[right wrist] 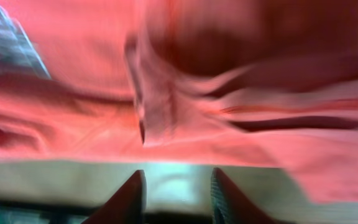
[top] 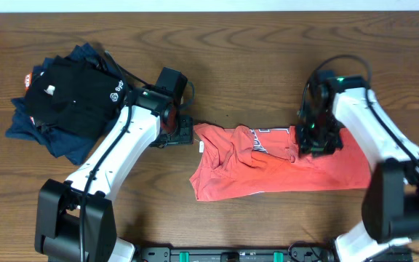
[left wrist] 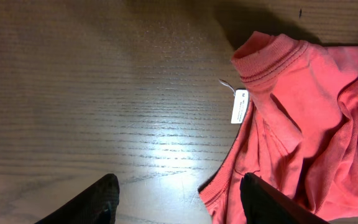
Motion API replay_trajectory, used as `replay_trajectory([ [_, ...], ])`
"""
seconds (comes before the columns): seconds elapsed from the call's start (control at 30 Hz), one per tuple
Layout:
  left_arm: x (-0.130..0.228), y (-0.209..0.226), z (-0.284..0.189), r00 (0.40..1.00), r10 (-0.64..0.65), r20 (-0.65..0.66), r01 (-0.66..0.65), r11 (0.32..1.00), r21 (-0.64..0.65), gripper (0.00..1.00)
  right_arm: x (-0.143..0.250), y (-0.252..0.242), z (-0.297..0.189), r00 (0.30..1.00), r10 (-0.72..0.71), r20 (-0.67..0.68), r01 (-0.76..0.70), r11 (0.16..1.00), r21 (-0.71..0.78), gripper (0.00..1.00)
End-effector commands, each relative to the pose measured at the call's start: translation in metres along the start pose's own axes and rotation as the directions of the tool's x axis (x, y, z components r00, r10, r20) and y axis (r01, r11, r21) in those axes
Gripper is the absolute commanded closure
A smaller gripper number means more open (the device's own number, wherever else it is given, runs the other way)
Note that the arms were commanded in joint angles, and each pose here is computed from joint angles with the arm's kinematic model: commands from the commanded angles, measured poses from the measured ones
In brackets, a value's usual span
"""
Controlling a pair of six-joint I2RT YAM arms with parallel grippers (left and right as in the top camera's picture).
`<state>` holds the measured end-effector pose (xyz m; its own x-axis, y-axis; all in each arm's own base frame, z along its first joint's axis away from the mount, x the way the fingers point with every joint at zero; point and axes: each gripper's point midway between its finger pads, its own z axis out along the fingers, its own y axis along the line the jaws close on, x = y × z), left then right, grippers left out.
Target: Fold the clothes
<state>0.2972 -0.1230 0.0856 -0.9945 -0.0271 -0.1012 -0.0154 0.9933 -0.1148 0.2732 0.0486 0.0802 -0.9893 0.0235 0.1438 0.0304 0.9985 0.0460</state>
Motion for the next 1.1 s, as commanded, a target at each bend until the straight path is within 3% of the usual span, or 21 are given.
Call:
replay_trajectory([
  [0.0, -0.005, -0.002, -0.006, 1.000, 0.002, 0.017, -0.002, 1.000, 0.005, 0.36, -0.023, -0.041, -0.046, 0.971, 0.072, 0.227, -0.114, 0.978, 0.176, 0.37],
  [0.13, -0.005, -0.002, -0.006, 1.000, 0.002, 0.017, -0.002, 1.000, 0.005, 0.36, -0.030, -0.060, -0.046, 0.960, 0.103, 0.262, -0.162, 0.964, 0.212, 0.35],
  [0.4, -0.005, -0.002, -0.006, 1.000, 0.002, 0.017, -0.002, 1.000, 0.005, 0.36, -0.045, -0.076, -0.001, 0.948, 0.155, 0.277, -0.212, 0.959, 0.188, 0.37],
  [0.77, -0.005, -0.001, -0.006, 1.000, 0.002, 0.017, -0.002, 1.000, 0.004, 0.36, -0.019, -0.030, 0.057, 0.982, 0.090, 0.167, -0.081, 0.995, -0.059, 0.36],
  [1.07, -0.005, -0.001, -0.006, 1.000, 0.002, 0.017, -0.002, 1.000, 0.004, 0.36, 0.006, 0.016, 0.057, 0.996, -0.026, 0.086, 0.051, 0.949, -0.311, 0.48],
])
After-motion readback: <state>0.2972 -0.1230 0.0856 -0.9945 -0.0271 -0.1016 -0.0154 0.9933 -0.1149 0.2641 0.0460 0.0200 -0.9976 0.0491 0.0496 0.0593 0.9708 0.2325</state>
